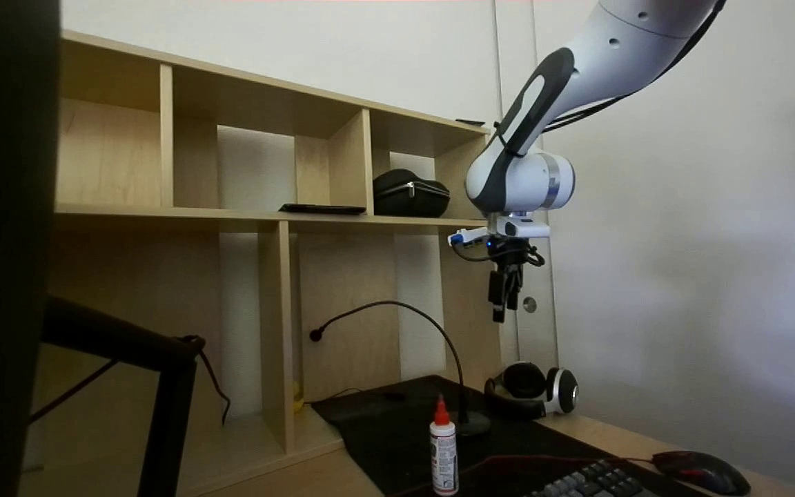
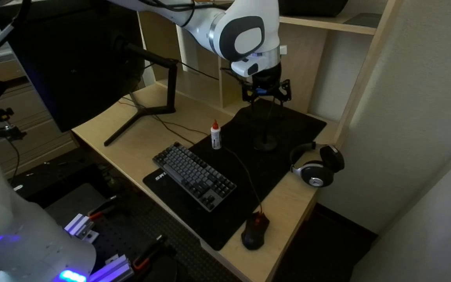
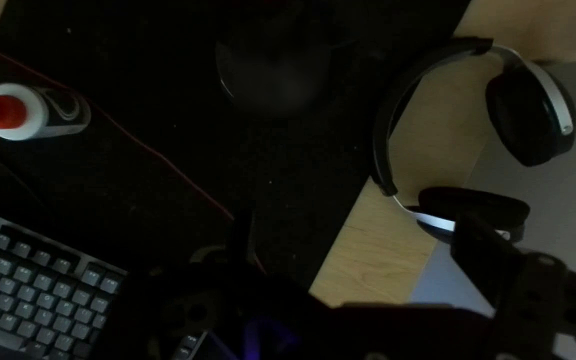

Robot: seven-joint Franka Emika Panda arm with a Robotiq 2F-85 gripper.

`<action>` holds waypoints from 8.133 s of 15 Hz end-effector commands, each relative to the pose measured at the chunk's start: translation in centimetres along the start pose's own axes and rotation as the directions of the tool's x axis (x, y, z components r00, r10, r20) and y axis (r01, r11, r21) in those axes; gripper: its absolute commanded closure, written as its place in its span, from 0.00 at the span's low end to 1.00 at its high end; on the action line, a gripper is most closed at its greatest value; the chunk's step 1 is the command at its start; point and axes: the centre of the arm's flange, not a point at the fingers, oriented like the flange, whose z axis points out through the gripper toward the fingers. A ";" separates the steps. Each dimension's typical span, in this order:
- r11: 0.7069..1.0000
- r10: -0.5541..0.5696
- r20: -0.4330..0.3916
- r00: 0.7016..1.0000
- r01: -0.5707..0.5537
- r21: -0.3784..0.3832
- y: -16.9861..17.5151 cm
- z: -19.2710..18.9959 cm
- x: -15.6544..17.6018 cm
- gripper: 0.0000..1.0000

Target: Move the black desktop microphone to the right and the headphones to the left

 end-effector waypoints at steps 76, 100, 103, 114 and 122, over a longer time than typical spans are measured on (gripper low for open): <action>0.986 -0.158 -0.051 0.986 0.160 0.046 -7.8 3.5 8.1 0.95; 0.564 -0.800 0.084 0.594 0.793 -0.231 6.2 0.2 19.7 0.95; 0.431 -0.875 0.132 0.465 0.874 -0.225 10.8 -0.6 21.2 0.95; 0.115 -0.951 0.265 0.157 0.979 -0.168 19.1 -0.5 18.0 0.95; -0.156 -0.918 0.384 -0.099 0.980 -0.120 32.1 0.1 11.8 0.81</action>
